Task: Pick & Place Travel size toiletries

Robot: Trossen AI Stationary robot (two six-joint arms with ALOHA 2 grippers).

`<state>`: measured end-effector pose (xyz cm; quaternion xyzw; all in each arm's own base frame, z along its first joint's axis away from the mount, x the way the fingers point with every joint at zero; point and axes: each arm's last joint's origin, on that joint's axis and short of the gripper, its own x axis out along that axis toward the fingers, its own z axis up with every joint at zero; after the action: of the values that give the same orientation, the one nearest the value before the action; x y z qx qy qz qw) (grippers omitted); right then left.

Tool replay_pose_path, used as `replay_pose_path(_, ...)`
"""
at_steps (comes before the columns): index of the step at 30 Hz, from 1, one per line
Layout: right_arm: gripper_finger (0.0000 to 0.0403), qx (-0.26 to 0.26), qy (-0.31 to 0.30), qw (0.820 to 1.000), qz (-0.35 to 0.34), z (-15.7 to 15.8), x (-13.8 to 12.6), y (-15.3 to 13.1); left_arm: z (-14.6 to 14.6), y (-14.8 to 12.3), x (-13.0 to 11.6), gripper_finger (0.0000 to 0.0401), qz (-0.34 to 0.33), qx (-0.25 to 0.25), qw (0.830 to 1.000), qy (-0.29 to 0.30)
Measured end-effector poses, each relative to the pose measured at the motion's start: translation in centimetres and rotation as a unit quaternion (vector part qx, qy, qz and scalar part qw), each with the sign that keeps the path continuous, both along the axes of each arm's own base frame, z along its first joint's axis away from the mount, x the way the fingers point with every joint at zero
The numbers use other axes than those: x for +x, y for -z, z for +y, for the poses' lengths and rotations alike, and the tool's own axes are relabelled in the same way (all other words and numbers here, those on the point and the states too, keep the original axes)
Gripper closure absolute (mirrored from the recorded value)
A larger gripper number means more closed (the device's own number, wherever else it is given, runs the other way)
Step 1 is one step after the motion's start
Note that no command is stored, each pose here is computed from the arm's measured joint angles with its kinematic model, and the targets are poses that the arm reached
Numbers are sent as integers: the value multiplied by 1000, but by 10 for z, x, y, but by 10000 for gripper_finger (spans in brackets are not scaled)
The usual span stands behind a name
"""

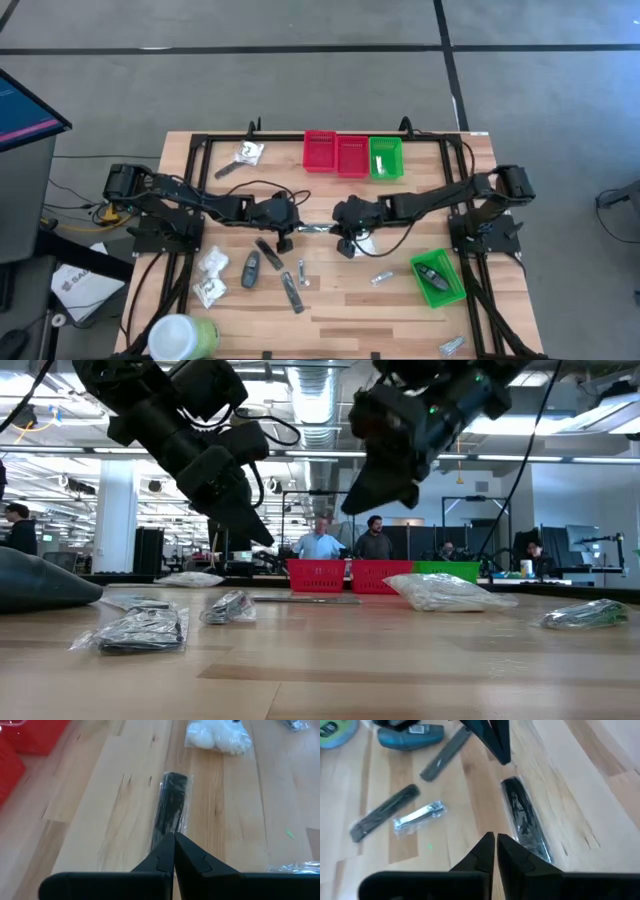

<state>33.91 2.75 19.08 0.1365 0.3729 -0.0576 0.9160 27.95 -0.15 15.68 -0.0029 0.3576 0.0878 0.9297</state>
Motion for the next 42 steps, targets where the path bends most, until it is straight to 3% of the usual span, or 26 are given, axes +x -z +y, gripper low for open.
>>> replay_pose_path(10, 401, -32, -42, 999, 1, 18, 12, 26, 6, 25, 16, 400, 52, -4, 998, -23)
replay_pose_path(17, 401, -32, -52, 998, -4, 26, 11, 24, 6, 37, 35, 400, 70, 5, 997, -29)
replay_pose_path(26, 400, -56, -35, 997, 26, 23, 7, 29, 14, 45, 38, 400, 83, -11, 996, -32)
replay_pose_path(42, 332, -96, -15, 995, 38, 20, 5, 30, 2, 29, 34, 400, 66, 17, 997, -27)
